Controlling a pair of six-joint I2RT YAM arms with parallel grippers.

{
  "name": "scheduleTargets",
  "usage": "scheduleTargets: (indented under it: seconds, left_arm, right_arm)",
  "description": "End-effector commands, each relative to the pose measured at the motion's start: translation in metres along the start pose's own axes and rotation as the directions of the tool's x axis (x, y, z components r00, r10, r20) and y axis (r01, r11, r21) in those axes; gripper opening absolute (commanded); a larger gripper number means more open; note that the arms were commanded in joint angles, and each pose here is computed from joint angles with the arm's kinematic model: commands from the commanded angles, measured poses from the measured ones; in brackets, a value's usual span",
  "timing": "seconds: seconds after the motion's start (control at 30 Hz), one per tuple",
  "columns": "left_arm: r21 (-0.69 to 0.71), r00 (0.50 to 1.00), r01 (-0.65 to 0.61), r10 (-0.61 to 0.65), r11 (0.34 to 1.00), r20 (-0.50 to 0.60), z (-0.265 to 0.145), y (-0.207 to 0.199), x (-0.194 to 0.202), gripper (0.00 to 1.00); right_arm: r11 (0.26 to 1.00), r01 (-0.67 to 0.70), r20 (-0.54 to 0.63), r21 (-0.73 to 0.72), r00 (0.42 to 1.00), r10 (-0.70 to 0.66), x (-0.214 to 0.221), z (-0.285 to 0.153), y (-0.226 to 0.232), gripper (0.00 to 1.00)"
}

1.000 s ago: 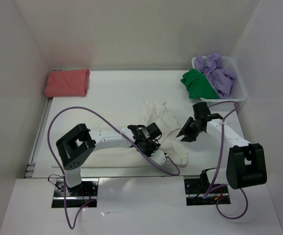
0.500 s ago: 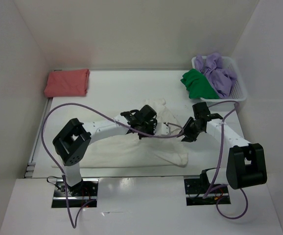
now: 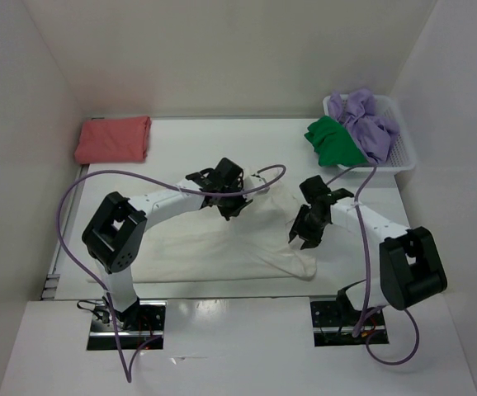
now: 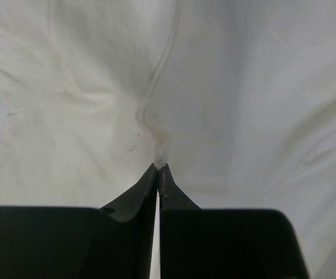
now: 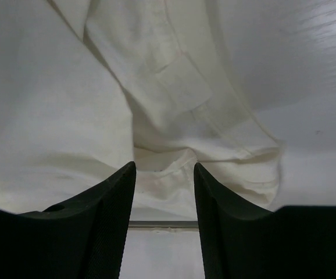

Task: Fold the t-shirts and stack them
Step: Fold the flattened tshirt in 1/3 of the way

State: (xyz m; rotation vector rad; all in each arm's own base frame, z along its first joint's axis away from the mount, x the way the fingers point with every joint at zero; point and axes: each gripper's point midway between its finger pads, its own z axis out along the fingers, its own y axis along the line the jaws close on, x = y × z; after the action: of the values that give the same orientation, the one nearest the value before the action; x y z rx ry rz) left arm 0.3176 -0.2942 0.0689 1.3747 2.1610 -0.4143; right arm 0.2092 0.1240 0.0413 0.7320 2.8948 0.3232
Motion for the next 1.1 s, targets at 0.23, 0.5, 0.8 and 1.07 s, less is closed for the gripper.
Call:
scheduleTargets:
  seconds: [0.23, 0.5, 0.8, 1.07]
  left_arm:
    - [0.006, 0.995, 0.103, -0.103, 0.995, 0.006, -0.002, 0.0, 0.003, 0.2]
    - [-0.009, 0.993, 0.115, -0.115, 0.993, -0.008, -0.006, 0.001, 0.005, 0.36]
    - [-0.043, 0.997, 0.061, -0.063, 0.997, -0.04, -0.041, -0.003, 0.018, 0.47]
    - [-0.08, 0.982, -0.08, 0.065, 0.994, -0.178, -0.077, -0.012, 0.079, 0.47]
  right_arm:
    - [0.994, 0.093, -0.051, 0.063, 0.995, -0.09, 0.019, 0.005, 0.008, 0.53]
    - [0.99, 0.13, -0.066, 0.061, 0.99, -0.126, 0.014, 0.019, 0.013, 0.47]
    - [0.984, 0.18, -0.056, 0.018, 0.982, -0.178, 0.005, 0.019, 0.028, 0.02]
    - [0.978, 0.204, 0.016, 0.051, 0.979, -0.205, -0.016, 0.009, 0.033, 0.0]
